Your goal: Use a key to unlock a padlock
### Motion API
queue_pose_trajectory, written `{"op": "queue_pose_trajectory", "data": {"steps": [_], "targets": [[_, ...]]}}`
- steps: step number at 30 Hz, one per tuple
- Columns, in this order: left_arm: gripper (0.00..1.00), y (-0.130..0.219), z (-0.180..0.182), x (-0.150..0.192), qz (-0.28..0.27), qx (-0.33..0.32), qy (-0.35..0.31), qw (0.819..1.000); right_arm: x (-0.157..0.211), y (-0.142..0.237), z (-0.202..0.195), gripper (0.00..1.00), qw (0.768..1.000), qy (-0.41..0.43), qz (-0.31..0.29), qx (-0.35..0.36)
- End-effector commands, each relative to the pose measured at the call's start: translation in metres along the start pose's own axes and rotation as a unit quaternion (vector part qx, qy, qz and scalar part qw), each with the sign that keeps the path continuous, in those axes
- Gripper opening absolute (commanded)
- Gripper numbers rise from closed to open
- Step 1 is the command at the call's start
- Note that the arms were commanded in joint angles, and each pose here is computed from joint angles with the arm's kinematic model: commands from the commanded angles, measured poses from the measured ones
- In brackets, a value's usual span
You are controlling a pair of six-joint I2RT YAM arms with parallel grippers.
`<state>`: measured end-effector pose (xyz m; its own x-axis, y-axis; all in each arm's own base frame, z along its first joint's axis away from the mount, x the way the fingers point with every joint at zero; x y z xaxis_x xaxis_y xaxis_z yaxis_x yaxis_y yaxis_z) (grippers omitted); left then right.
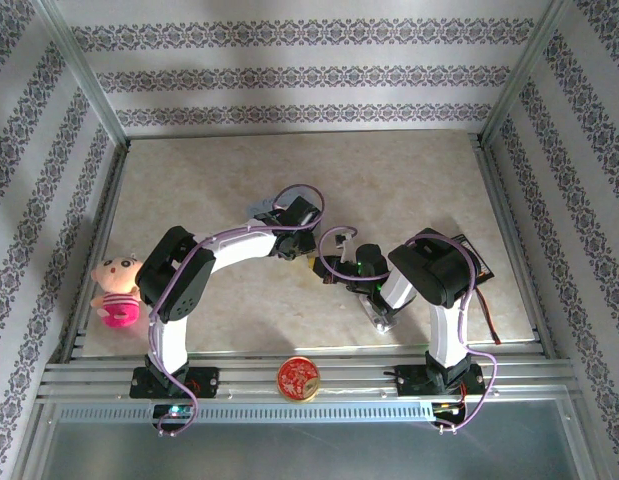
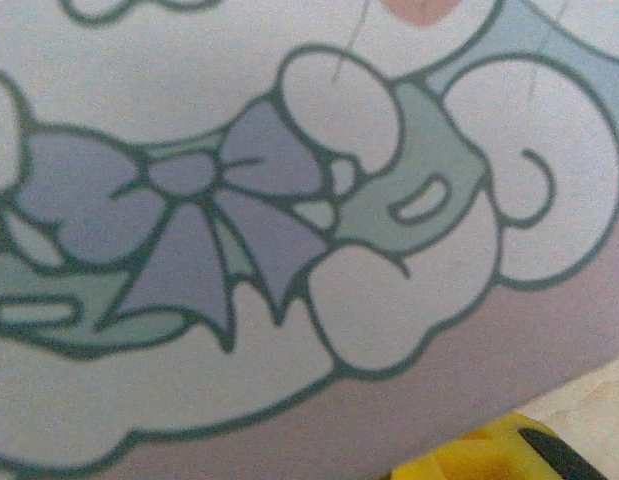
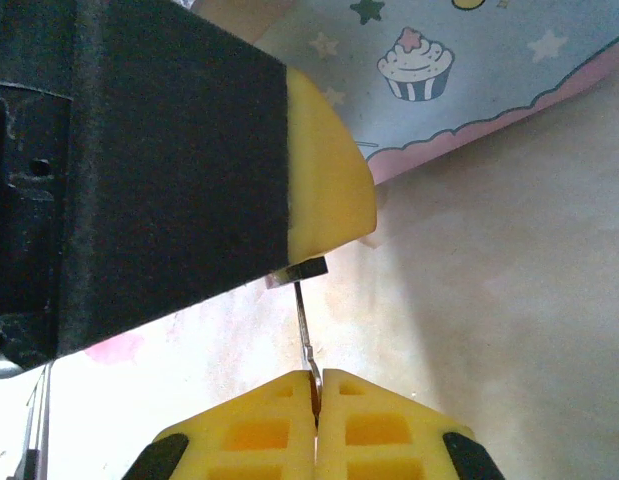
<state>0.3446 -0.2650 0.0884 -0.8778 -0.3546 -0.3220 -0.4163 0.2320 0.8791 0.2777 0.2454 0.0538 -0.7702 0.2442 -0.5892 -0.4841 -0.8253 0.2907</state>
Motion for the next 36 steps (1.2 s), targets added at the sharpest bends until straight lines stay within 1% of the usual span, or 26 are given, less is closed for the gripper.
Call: {"op": "queue_pose_trajectory", "data": {"steps": [1,5,13,18,29,36], "targets": [[0.18,0.009,-0.016,0.001,0.012,0.050,0.022,0.998,-0.017,-0.007,0.021,0.00,0.998,0.029,-0.036,-0.042],[0.17,0.008,-0.014,0.001,0.019,0.052,0.036,0.998,-0.018,-0.006,0.021,0.00,0.998,0.037,-0.041,-0.036],[0.17,0.009,-0.010,0.000,0.051,0.061,0.070,0.994,-0.017,-0.001,0.026,0.00,0.995,0.082,-0.059,-0.021],[0.17,0.007,-0.012,0.000,0.074,0.069,0.082,0.991,-0.020,-0.003,0.031,0.00,0.993,0.094,-0.062,-0.028],[0.16,-0.004,-0.006,0.004,0.110,0.081,0.123,0.983,-0.019,0.003,0.026,0.00,0.994,0.092,-0.064,-0.017],[0.16,-0.005,-0.005,0.003,0.111,0.083,0.132,0.982,-0.019,0.005,0.028,0.00,0.994,0.087,-0.055,-0.030]]}}
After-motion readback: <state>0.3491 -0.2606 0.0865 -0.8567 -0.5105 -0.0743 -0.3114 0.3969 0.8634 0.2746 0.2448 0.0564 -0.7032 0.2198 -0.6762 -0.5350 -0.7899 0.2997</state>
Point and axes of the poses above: each hand's point on the last joint's axis, 136 mm out from that joint toward the fingers, its own y axis back along the fingers, its own z axis along the line the jaws close on, x = y × z, the point moved 5 cm from there along y, back along the fingers, and after that the axes turned 1 degree about y, right-handed, at the moved point
